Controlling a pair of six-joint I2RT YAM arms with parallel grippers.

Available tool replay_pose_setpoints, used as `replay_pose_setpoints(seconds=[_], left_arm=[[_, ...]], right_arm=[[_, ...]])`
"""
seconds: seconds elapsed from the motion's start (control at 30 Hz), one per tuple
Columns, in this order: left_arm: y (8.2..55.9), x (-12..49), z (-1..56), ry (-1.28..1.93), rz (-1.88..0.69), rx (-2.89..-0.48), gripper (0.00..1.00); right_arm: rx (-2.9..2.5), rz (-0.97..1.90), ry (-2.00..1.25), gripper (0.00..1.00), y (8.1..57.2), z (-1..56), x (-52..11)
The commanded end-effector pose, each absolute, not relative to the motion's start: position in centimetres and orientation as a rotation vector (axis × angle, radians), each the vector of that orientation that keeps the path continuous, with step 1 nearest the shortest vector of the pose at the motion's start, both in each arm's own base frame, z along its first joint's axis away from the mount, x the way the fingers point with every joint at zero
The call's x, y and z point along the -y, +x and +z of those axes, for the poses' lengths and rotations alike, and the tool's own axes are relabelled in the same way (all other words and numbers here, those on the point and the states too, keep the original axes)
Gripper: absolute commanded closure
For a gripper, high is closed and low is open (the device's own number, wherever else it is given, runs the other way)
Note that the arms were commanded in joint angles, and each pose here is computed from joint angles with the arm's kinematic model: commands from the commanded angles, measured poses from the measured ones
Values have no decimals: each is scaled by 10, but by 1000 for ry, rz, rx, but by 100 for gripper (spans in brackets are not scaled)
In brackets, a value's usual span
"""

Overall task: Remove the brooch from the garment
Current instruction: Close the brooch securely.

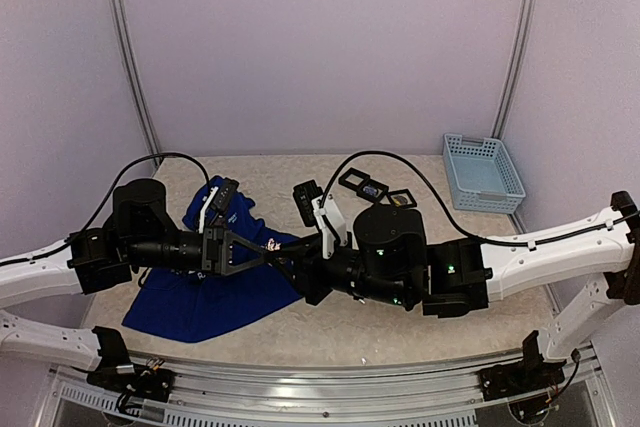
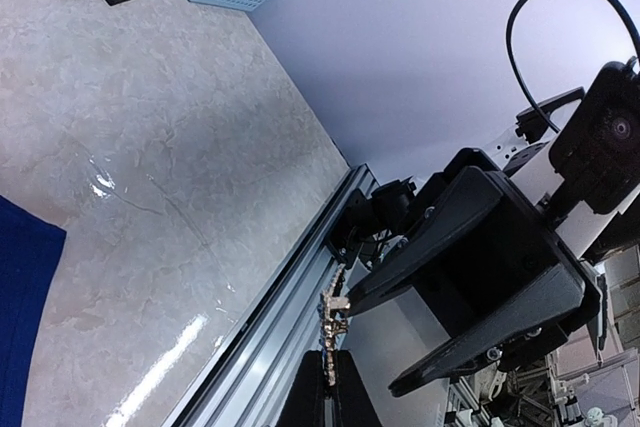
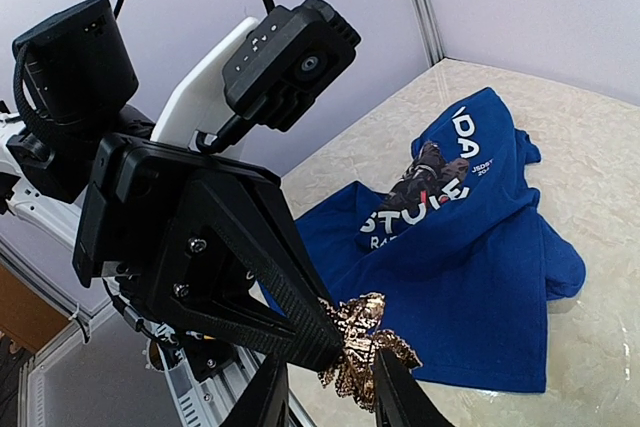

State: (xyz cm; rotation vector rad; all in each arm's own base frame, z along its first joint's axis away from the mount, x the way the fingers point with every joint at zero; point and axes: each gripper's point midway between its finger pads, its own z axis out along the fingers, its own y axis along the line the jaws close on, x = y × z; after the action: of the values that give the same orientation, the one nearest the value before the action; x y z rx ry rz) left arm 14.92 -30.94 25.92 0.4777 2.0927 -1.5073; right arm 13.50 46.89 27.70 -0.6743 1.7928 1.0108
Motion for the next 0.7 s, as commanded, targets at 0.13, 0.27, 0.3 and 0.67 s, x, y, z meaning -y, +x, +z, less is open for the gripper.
replay_pose_setpoints(seconds=[0.13,0.27,0.3,0.67], left_arm=[[142,310,267,534,-1531,-2041,100],[142,310,267,535,-1530,-2041,100],[141,310,267,535,-1530,-2040,100],[142,307,269,522,-1524,-2030,100]], right_arm=[[-1791,1009,-705,76,133,272,-476],[-1796,1008,-715,80,132,271,-478],[-1798,1006,-718,81,132,269,-477],[-1808,1000,-718,89,132,266,-476]])
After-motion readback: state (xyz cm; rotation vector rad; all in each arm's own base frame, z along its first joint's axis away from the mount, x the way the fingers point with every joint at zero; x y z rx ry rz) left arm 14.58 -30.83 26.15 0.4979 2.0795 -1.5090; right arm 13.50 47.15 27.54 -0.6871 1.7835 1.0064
